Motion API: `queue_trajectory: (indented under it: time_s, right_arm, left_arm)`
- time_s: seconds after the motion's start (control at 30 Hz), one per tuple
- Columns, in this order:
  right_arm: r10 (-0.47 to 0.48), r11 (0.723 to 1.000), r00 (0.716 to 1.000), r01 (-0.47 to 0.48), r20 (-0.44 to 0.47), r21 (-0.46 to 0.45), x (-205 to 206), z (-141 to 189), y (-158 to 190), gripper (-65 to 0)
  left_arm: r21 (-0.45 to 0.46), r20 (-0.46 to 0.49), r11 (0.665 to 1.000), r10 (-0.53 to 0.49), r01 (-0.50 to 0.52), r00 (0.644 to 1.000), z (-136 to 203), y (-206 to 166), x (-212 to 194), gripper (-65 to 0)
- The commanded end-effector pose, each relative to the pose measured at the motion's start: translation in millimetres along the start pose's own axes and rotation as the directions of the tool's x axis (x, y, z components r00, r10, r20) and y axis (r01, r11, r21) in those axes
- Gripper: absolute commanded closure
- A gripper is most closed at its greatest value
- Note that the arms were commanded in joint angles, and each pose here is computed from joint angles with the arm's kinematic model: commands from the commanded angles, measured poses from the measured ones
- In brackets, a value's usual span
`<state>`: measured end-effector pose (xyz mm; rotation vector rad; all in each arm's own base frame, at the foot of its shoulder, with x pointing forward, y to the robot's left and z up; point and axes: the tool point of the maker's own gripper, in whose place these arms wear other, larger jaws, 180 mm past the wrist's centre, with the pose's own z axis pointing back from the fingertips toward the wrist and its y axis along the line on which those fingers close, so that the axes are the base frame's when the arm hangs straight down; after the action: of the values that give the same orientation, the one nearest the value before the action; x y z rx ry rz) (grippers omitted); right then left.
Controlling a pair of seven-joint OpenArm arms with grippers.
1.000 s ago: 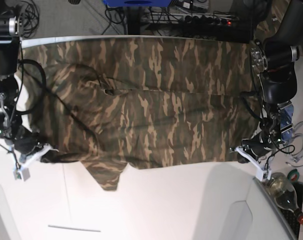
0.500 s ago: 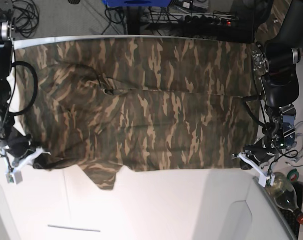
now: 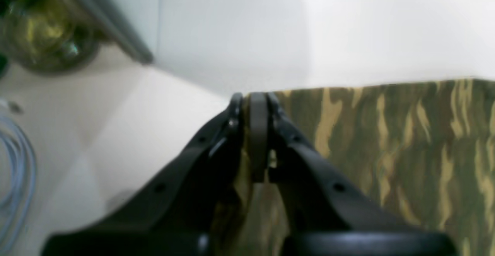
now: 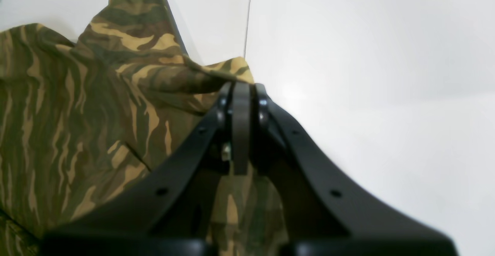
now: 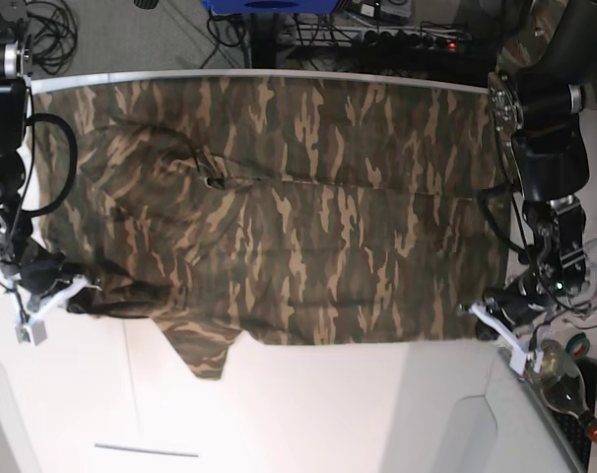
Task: Layout the t-shirt on the table in an organized manner, then fold the t-shirt properly
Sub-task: 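Lift the held edges with both grippers and fold them over the shirt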
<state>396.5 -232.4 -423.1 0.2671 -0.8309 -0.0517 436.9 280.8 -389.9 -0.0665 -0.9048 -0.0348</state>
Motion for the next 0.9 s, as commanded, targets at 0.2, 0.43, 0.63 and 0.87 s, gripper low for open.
queue_trajectory:
  time_s: [0.2, 0.43, 0.63, 0.87]
  right_arm:
    - [0.052, 0.998, 0.996, -0.053, 0.075, 0.022, 14, 17, 8, 0.0]
    - [0.055, 0.998, 0.997, -0.056, 0.051, 0.026, -6, 24, 10, 0.0]
    - [0.044, 0.999, 0.999, -0.045, 0.029, 0.017, -20, 28, 5, 0.0]
    - [0.053, 0.999, 0.998, -0.053, 0.019, 0.003, -23, 48, 3, 0.0]
  left_arm:
    - [0.062, 0.054, 0.996, 0.057, -0.061, 0.997, 21, 31, -5, 0.0]
    - [0.035, -0.044, 0.999, -0.019, 0.02, 0.999, 42, 24, -42, 0.0]
    - [0.037, -0.062, 0.997, -0.067, 0.07, 0.996, 57, 23, -58, 0.0]
    - [0.077, -0.072, 0.994, -0.075, 0.08, 0.995, 76, 34, -65, 0.0]
